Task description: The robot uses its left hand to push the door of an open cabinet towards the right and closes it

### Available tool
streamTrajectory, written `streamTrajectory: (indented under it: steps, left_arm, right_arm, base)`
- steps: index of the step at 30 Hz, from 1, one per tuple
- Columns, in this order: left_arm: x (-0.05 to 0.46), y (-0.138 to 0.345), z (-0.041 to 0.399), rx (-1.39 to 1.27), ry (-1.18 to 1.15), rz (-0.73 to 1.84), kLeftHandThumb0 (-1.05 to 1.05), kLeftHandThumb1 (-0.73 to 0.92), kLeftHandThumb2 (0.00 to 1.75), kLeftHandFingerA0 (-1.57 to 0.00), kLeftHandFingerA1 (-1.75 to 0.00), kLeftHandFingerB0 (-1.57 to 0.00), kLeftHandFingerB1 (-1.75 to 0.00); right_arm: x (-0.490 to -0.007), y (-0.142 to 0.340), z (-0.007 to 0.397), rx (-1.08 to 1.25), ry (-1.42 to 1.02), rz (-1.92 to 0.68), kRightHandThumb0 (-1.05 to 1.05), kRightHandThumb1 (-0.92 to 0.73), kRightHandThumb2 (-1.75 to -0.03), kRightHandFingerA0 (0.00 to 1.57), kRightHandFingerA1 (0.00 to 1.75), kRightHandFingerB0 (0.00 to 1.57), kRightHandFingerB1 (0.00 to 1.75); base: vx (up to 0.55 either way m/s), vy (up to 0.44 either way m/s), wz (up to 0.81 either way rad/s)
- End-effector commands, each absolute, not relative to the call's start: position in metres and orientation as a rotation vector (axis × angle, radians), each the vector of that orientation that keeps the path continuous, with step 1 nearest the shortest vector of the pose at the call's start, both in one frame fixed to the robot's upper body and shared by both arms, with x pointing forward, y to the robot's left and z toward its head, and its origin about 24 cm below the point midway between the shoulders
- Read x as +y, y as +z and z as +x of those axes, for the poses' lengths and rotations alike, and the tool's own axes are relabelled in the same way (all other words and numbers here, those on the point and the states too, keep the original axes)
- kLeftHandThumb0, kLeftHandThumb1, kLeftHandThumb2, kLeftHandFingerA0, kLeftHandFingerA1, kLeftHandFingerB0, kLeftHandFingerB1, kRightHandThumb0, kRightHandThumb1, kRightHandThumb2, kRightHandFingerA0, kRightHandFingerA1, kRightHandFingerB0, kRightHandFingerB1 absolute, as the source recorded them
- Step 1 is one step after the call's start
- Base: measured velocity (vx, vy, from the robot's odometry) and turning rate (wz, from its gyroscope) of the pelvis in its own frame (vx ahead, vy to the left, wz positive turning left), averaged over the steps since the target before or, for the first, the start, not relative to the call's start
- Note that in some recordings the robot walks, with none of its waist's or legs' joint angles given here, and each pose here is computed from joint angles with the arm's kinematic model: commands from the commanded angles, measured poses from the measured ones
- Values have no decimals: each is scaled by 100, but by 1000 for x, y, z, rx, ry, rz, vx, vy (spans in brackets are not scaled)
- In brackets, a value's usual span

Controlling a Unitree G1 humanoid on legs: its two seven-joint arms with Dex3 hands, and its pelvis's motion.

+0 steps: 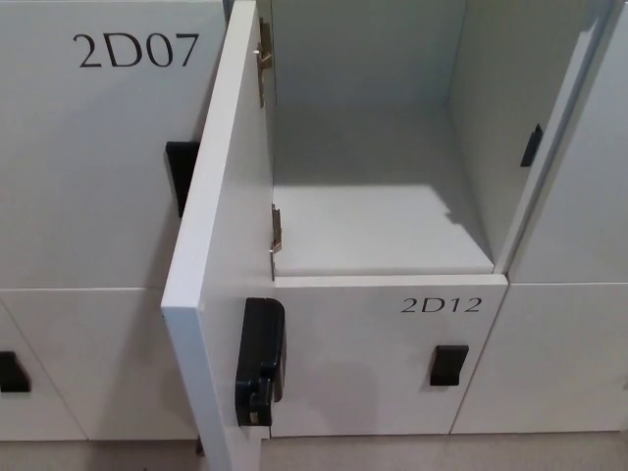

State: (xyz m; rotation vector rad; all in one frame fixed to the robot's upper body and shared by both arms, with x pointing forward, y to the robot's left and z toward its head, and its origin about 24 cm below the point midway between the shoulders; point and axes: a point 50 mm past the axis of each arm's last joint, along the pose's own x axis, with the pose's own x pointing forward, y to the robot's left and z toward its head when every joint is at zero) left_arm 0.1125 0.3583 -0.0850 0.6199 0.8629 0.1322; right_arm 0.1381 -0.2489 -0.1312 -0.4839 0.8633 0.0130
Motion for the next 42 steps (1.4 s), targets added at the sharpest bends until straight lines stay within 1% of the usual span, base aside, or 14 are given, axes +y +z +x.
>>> streamTrajectory:
  steps: [1, 5, 6, 7, 8, 13, 14, 19, 20, 24, 28, 31, 37, 42]
  left_arm:
    - [369, -69, 118, 734, 126, 636, -74, 92, 75, -34, -37, -24, -33]
    - [374, -66, 112, 710, 176, 598, -74, 92, 75, -33, -36, -24, -32]
    - [376, -65, 111, 707, 182, 598, -75, 79, 110, -26, -48, -17, -44]
    - [376, -65, 111, 706, 183, 596, -75, 79, 110, -26, -48, -17, -44]
    - [377, -64, 112, 698, 185, 586, -76, 91, 75, -29, -35, -17, -30]
    - [381, -57, 121, 650, 221, 537, -78, 92, 75, -25, -32, -13, -28]
    - [383, -56, 120, 644, 237, 512, -35, 54, 113, 0, -48, 0, -49]
    - [391, -48, 127, 634, 266, 501, -35, 54, 113, 0, -48, 0, -49]
    - [394, -45, 132, 631, 272, 520, -77, 92, 74, -21, -31, -12, -27]
    - [401, -31, 154, 607, 285, 575, -76, 92, 75, -22, -31, -13, -27]
    - [400, -4, 203, 521, 262, 649, -78, 92, 71, -29, -32, -19, -28]
    - [392, 13, 235, 469, 229, 709, -75, 92, 72, -26, -32, -18, -28]
    - [297, 48, 329, 248, -156, 1166, -71, 92, 70, -27, -31, -19, -28]
    - [235, 50, 352, 146, -381, 1310, -75, 92, 72, -26, -31, -16, -27]
  right_arm:
    - [-257, -123, 141, 755, 1, -520, -58, -92, -68, 25, 33, 23, 31]
    - [-251, -124, 144, 741, 26, -531, -57, -91, -68, 25, 32, 23, 31]
    - [-249, -125, 144, 736, 26, -524, -55, -90, -67, 26, 33, 24, 31]
    - [-249, -125, 144, 733, 25, -520, -55, -90, -67, 26, 33, 24, 31]
    - [-249, -124, 145, 728, 22, -514, -54, -90, -67, 25, 33, 23, 31]
    - [-251, -122, 153, 717, 12, -513, -57, -91, -67, 25, 32, 23, 30]
    - [-250, -122, 152, 719, 7, -508, -58, -90, -67, 25, 32, 23, 30]
    - [-248, -123, 153, 716, 6, -505, -57, -91, -67, 26, 33, 23, 31]
    - [-248, -123, 155, 716, 8, -509, -57, -92, -67, 26, 33, 23, 31]
    - [-249, -123, 158, 726, 5, -514, -59, -91, -67, 24, 33, 21, 30]
    - [-249, -122, 164, 730, 9, -518, -59, -91, -67, 26, 33, 21, 30]
    - [-247, -120, 169, 723, 13, -514, -59, -91, -67, 26, 33, 21, 29]
    - [-245, -121, 168, 711, 11, -508, -59, -91, -67, 24, 33, 21, 30]
    - [-244, -123, 164, 722, 18, -518, -59, -92, -68, 24, 33, 21, 30]
  base:
    - [0, 0, 0]
    - [0, 0, 0]
    - [0, 0, 0]
    - [0, 0, 0]
    - [0, 0, 0]
    - [0, 0, 0]
    - [0, 0, 0]
    - [0, 0, 0]
    - [0, 0, 0]
    - [0, 0, 0]
    - [0, 0, 0]
    - [0, 0, 0]
    - [0, 0, 0]
    - [0, 0, 0]
